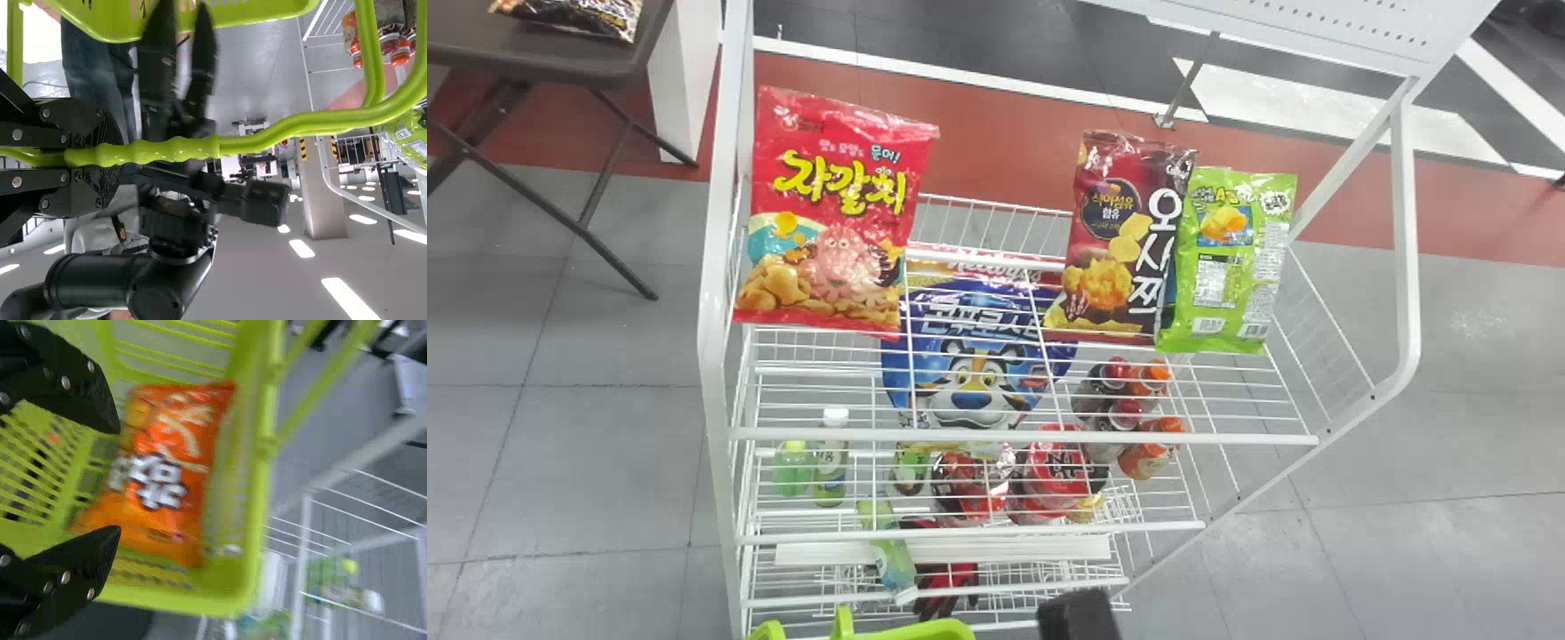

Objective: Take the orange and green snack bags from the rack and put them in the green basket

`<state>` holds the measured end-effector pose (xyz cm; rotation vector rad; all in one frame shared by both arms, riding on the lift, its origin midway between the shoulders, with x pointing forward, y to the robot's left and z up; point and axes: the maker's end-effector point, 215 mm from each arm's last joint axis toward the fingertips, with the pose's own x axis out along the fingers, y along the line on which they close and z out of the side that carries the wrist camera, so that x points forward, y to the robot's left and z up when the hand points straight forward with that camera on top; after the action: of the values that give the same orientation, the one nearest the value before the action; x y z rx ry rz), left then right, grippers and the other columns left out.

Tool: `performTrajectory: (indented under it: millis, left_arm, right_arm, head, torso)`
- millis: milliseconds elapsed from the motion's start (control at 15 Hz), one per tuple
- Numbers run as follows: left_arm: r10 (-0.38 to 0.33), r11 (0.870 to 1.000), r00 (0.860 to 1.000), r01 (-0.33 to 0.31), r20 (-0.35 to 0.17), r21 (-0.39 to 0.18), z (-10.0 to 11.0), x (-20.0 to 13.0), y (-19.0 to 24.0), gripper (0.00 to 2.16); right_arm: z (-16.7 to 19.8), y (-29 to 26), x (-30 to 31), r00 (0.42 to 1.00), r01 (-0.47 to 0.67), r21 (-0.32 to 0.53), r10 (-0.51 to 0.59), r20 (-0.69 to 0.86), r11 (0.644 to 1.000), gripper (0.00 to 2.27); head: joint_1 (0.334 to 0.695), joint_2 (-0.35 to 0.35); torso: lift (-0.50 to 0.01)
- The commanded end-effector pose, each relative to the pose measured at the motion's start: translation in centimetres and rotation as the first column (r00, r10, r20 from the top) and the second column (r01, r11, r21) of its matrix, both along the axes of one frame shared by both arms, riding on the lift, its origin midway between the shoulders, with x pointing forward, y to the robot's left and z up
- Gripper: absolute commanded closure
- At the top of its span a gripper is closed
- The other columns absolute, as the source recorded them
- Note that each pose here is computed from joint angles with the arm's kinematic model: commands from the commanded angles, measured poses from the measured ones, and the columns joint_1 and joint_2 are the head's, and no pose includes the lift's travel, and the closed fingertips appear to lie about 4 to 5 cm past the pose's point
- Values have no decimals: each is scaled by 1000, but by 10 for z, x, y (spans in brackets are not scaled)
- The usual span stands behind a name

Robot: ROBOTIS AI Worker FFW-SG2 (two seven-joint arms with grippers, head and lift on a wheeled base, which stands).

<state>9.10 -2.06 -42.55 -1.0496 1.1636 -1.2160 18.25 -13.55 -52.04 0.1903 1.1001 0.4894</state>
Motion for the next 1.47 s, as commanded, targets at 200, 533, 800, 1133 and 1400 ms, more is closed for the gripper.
performTrajectory:
  millis: [200, 533, 800, 1133, 1400]
  left_arm:
    - [2, 1000, 1000, -2, 3, -1, 0, 1, 0, 2148]
    - [-2, 1000, 1000, 2, 3, 0, 0, 0, -2, 2148]
    - [-22, 1000, 1000, 22, -13, 14, -3, -2, -1, 2148]
    - [-48, 999, 998, 49, -32, 15, -1, -3, -2, 2148]
    - [-44, 999, 998, 44, -44, 17, -3, -6, 0, 2148]
  right_arm:
    - [91, -72, 117, 907, 182, 57, -190, 377, 982, 66]
    - [185, -201, 208, 677, 373, 79, -329, 659, 925, 66]
    - [208, -277, 241, 556, 466, 106, -384, 738, 878, 66]
    - [206, -343, 274, 489, 563, 102, -430, 759, 820, 66]
    - [193, -352, 312, 511, 563, 57, -401, 760, 824, 66]
  head:
    - [695, -350]
    - [695, -350]
    - [695, -350]
    - [695, -350]
    - [695, -350]
  torso:
    - [0]
    - [0]
    - [0]
    - [0]
    - [0]
